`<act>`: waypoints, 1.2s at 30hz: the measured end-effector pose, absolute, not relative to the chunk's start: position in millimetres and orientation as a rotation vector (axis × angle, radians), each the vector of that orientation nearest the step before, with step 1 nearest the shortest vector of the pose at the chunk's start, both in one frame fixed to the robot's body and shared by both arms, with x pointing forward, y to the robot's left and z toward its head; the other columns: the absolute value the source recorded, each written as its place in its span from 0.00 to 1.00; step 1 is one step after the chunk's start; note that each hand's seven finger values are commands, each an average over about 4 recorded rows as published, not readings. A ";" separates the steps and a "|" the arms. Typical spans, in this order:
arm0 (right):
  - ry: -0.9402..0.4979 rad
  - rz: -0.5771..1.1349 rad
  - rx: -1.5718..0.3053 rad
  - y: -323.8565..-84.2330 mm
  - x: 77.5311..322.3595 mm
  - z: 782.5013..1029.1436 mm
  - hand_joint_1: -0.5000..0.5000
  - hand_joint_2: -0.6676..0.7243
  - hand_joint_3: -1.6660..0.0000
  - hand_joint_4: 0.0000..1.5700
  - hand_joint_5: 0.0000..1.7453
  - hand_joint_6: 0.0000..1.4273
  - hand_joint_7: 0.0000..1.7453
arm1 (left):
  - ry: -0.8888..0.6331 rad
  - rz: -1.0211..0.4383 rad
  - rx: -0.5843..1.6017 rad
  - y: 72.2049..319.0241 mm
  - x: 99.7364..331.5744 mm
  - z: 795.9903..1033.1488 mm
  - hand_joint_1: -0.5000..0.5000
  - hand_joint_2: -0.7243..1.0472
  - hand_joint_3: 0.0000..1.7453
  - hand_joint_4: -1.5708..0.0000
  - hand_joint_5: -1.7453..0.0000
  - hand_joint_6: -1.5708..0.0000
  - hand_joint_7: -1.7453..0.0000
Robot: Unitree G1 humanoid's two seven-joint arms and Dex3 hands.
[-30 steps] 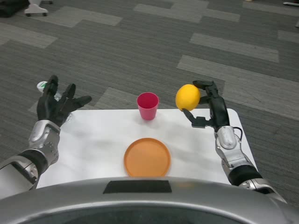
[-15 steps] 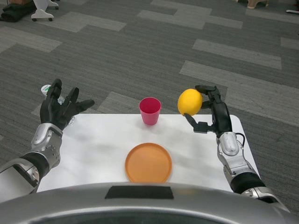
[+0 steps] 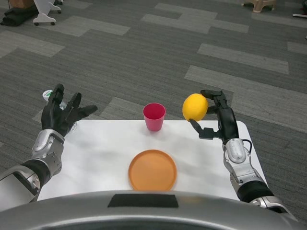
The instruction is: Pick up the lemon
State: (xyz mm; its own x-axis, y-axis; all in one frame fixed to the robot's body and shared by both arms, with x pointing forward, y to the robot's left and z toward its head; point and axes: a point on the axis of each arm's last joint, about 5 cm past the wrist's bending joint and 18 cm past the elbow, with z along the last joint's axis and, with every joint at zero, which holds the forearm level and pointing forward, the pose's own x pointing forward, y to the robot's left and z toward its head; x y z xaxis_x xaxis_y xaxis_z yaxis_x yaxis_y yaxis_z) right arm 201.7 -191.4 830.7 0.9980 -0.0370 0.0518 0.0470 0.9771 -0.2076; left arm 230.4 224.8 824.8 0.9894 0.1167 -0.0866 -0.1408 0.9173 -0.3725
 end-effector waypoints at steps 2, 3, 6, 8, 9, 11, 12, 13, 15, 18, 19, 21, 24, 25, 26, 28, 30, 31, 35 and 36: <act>-0.048 -0.042 -0.210 -191.4 201.8 830.8 0.17 0.05 0.29 0.03 1.00 0.38 0.78 | 0.063 0.133 -0.388 224.8 230.4 824.8 1.00 1.00 0.05 0.98 1.00 1.00 1.00; -0.048 -0.042 -0.210 -191.4 201.8 830.8 0.17 0.05 0.29 0.03 1.00 0.38 0.78 | 0.063 0.133 -0.388 224.8 230.4 824.8 1.00 1.00 0.05 0.98 1.00 1.00 1.00; -0.048 -0.042 -0.210 -191.4 201.8 830.8 0.17 0.05 0.29 0.02 1.00 0.38 0.76 | 0.063 0.133 -0.388 224.8 230.4 824.8 1.00 1.00 0.05 0.98 1.00 1.00 1.00; -0.048 -0.042 -0.210 -191.4 201.8 830.8 0.17 0.07 0.29 0.03 1.00 0.38 0.76 | 0.063 0.133 -0.388 224.9 230.4 824.8 1.00 1.00 0.05 0.98 1.00 1.00 1.00; -0.048 -0.042 -0.210 -191.4 201.8 830.8 0.17 0.07 0.29 0.03 1.00 0.38 0.76 | 0.063 0.133 -0.388 224.9 230.4 824.8 1.00 1.00 0.05 0.98 1.00 1.00 1.00; -0.048 -0.042 -0.210 -191.4 201.7 830.8 0.17 0.06 0.29 0.03 1.00 0.38 0.76 | 0.063 0.133 -0.388 224.9 230.4 824.9 1.00 1.00 0.05 0.98 1.00 1.00 1.00; -0.048 -0.042 -0.210 -191.4 201.7 830.8 0.17 0.05 0.29 0.03 1.00 0.38 0.76 | 0.063 0.133 -0.388 224.9 230.4 824.9 1.00 1.00 0.05 0.98 1.00 1.00 1.00; -0.048 -0.043 -0.210 -191.4 201.7 830.8 0.17 0.05 0.29 0.03 1.00 0.38 0.76 | 0.063 0.133 -0.388 224.9 230.4 824.9 1.00 1.00 0.05 0.98 1.00 1.00 1.00; -0.048 -0.043 -0.210 -191.4 201.7 830.8 0.17 0.05 0.29 0.02 1.00 0.38 0.76 | 0.063 0.134 -0.388 224.9 230.4 824.8 1.00 1.00 0.05 0.98 1.00 1.00 1.00; -0.048 -0.043 -0.210 -191.4 201.7 830.8 0.17 0.05 0.29 0.03 1.00 0.38 0.76 | 0.063 0.134 -0.388 224.9 230.4 824.8 1.00 1.00 0.05 0.98 1.00 1.00 1.00; -0.048 -0.043 -0.210 -191.4 201.7 830.8 0.17 0.05 0.29 0.03 1.00 0.38 0.76 | 0.063 0.134 -0.388 224.9 230.4 824.8 1.00 1.00 0.05 0.98 1.00 1.00 1.00; -0.048 -0.043 -0.210 -191.4 201.7 830.8 0.17 0.05 0.29 0.03 1.00 0.38 0.76 | 0.063 0.134 -0.388 224.9 230.3 824.8 1.00 1.00 0.05 0.98 1.00 1.00 1.00; -0.048 -0.043 -0.210 -191.4 201.7 830.7 0.17 0.05 0.29 0.03 1.00 0.38 0.76 | 0.063 0.134 -0.388 224.9 230.3 824.8 1.00 1.00 0.05 0.98 1.00 1.00 1.00; -0.048 -0.043 -0.210 -191.4 201.7 830.7 0.17 0.05 0.29 0.03 1.00 0.38 0.76 | 0.063 0.134 -0.388 224.9 230.3 824.8 1.00 1.00 0.05 0.98 1.00 1.00 1.00; -0.048 -0.043 -0.210 -191.4 201.7 830.7 0.17 0.05 0.29 0.02 1.00 0.38 0.76 | 0.063 0.134 -0.388 224.9 230.3 824.8 1.00 1.00 0.05 0.98 1.00 1.00 1.00; -0.048 -0.043 -0.210 -191.4 201.6 830.7 0.17 0.05 0.29 0.03 1.00 0.38 0.76 | 0.063 0.134 -0.388 224.9 230.3 824.8 1.00 1.00 0.05 0.98 1.00 1.00 1.00; -0.048 -0.043 -0.209 -191.4 201.6 830.7 0.17 0.05 0.29 0.04 1.00 0.38 0.76 | 0.063 0.134 -0.388 224.9 230.3 824.8 1.00 1.00 0.05 0.98 1.00 1.00 1.00; -0.048 -0.043 -0.209 -191.4 201.6 830.7 0.17 0.05 0.29 0.04 0.99 0.38 0.76 | 0.063 0.134 -0.388 224.9 230.3 824.8 1.00 1.00 0.05 0.98 1.00 1.00 1.00; -0.048 -0.043 -0.209 -191.5 201.6 830.6 0.17 0.05 0.29 0.04 1.00 0.38 0.76 | 0.063 0.134 -0.388 224.9 230.3 824.8 1.00 1.00 0.05 0.98 1.00 1.00 1.00; -0.047 -0.043 -0.209 -191.5 201.5 830.6 0.17 0.05 0.29 0.04 1.00 0.38 0.76 | 0.063 0.134 -0.388 224.9 230.3 824.8 1.00 1.00 0.05 0.98 1.00 1.00 1.00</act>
State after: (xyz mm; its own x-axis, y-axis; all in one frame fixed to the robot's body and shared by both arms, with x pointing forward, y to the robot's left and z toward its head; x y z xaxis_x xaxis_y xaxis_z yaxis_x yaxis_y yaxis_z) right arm 201.5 -191.5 830.6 0.9979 -0.0382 0.0516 0.0480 0.9774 -0.2061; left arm 230.3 224.9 824.8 0.9893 0.1179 -0.0865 -0.1419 0.9168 -0.3732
